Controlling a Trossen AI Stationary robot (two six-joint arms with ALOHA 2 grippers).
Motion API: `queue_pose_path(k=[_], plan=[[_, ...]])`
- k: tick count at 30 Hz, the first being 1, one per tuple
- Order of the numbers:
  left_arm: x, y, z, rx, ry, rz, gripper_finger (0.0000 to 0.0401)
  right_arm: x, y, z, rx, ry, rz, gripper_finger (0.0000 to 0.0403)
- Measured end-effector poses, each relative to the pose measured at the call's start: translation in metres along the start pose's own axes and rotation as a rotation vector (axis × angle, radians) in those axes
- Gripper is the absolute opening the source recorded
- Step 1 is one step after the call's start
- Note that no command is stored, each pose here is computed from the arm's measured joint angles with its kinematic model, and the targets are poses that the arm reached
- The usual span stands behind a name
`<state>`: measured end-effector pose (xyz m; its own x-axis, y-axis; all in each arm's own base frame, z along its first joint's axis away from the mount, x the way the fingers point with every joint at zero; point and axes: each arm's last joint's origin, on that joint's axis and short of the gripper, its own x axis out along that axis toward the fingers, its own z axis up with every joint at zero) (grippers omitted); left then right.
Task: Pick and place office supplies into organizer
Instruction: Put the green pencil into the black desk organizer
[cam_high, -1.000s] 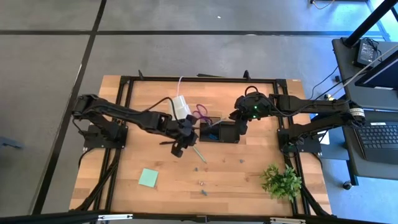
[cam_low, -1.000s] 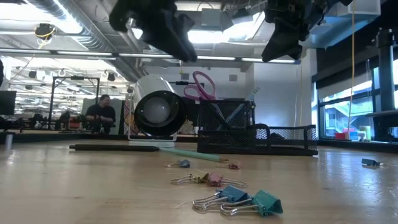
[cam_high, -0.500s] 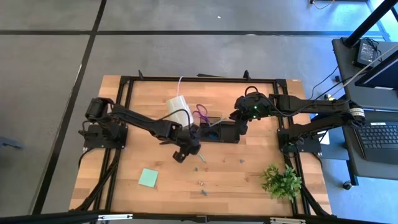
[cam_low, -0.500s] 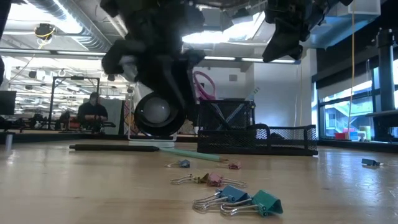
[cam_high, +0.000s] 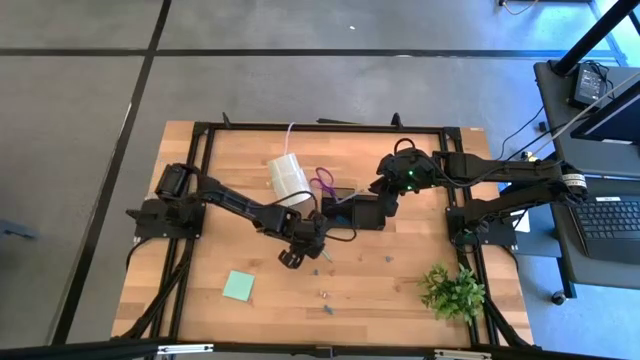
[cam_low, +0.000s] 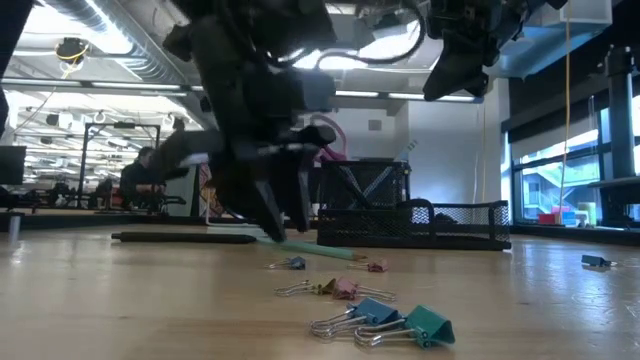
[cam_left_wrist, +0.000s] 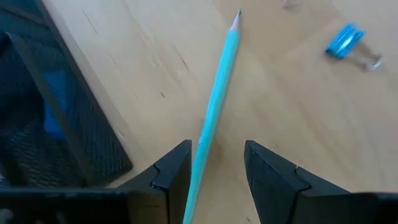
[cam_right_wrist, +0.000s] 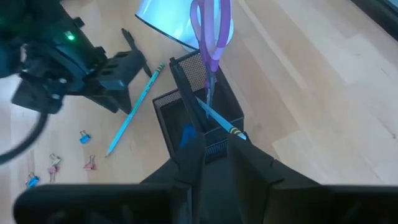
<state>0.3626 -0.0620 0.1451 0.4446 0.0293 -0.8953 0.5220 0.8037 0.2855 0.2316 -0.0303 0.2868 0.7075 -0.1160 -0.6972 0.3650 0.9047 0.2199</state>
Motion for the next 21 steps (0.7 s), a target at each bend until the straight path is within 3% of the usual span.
queue_pose_path(k=[10,21], plan=[[0.0101,-0.0007,-0.0019,-0.039,0.007,-0.03,0.014,0.0,0.0,-0.0001,0.0,0.001,0.001,0.0075],[0.0108,-0.0007,-0.0048,-0.11,0.013,-0.079,0.0105,0.0,0.0001,-0.0001,0.0,0.001,0.001,0.0075]])
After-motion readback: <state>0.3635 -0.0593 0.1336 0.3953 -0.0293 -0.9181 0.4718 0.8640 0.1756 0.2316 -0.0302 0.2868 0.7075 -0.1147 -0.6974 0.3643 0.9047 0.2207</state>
